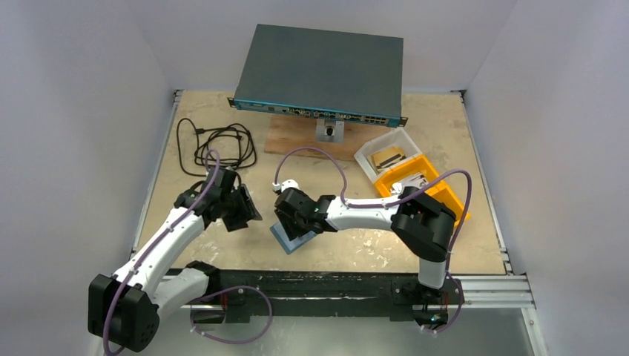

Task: Take the credit cards out of the card holder
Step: Remove the credit card from the card holder.

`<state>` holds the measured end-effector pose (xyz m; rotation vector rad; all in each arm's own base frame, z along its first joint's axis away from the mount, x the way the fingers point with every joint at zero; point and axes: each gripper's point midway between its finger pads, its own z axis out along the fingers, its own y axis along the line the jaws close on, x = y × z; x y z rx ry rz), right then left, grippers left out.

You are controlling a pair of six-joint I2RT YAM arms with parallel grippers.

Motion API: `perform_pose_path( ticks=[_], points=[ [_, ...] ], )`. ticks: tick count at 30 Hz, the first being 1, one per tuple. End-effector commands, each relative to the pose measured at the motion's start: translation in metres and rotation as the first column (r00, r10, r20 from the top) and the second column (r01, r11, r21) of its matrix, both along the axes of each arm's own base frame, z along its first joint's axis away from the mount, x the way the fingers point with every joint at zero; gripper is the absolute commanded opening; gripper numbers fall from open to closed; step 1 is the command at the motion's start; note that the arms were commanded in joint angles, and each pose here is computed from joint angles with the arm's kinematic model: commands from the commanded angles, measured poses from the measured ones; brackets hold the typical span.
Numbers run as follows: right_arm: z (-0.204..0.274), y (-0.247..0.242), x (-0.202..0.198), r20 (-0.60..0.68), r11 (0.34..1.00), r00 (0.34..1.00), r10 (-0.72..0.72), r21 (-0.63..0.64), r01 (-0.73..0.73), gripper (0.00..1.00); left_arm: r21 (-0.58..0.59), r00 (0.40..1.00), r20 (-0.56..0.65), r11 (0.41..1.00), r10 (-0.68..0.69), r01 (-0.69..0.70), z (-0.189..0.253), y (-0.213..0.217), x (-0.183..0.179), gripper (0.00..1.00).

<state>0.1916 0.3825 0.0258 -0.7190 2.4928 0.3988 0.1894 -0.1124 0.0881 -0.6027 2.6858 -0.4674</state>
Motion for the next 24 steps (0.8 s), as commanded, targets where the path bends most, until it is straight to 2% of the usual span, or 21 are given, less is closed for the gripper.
perform_pose_path(
  ticks=[1, 8, 12, 16, 20, 24],
  points=[
    [0.000, 0.007, -0.004, -0.040, 0.999, 0.999, -0.030, 0.018, 0.031, 0.41, -0.046, 1.000, 0.026, 0.999, 0.001, 0.000, 0.002, -0.006, 0.005, 0.50],
    [-0.004, 0.009, -0.009, -0.113, 0.995, 0.990, -0.086, 0.047, 0.092, 0.18, -0.105, 0.998, 0.019, 0.993, -0.057, 0.059, -0.004, -0.020, 0.004, 0.51],
    [-0.001, 0.013, -0.008, -0.194, 0.982, 0.973, -0.125, 0.118, 0.149, 0.06, -0.137, 0.995, 0.018, 0.986, -0.094, 0.095, -0.007, -0.027, 0.005, 0.45],
    [0.002, 0.015, -0.004, -0.272, 0.959, 0.951, -0.149, 0.194, 0.206, 0.00, -0.182, 0.992, 0.003, 0.976, -0.124, 0.123, -0.012, -0.037, 0.005, 0.31],
    [0.008, 0.017, 0.000, -0.343, 0.925, 0.926, -0.156, 0.278, 0.259, 0.00, -0.228, 0.988, -0.012, 0.963, -0.151, 0.144, -0.021, -0.048, 0.007, 0.15],
    [0.007, 0.014, 0.001, -0.381, 0.907, 0.911, -0.159, 0.308, 0.287, 0.00, -0.239, 0.983, -0.036, 0.957, -0.178, 0.165, -0.032, -0.058, 0.007, 0.05]
  ],
)
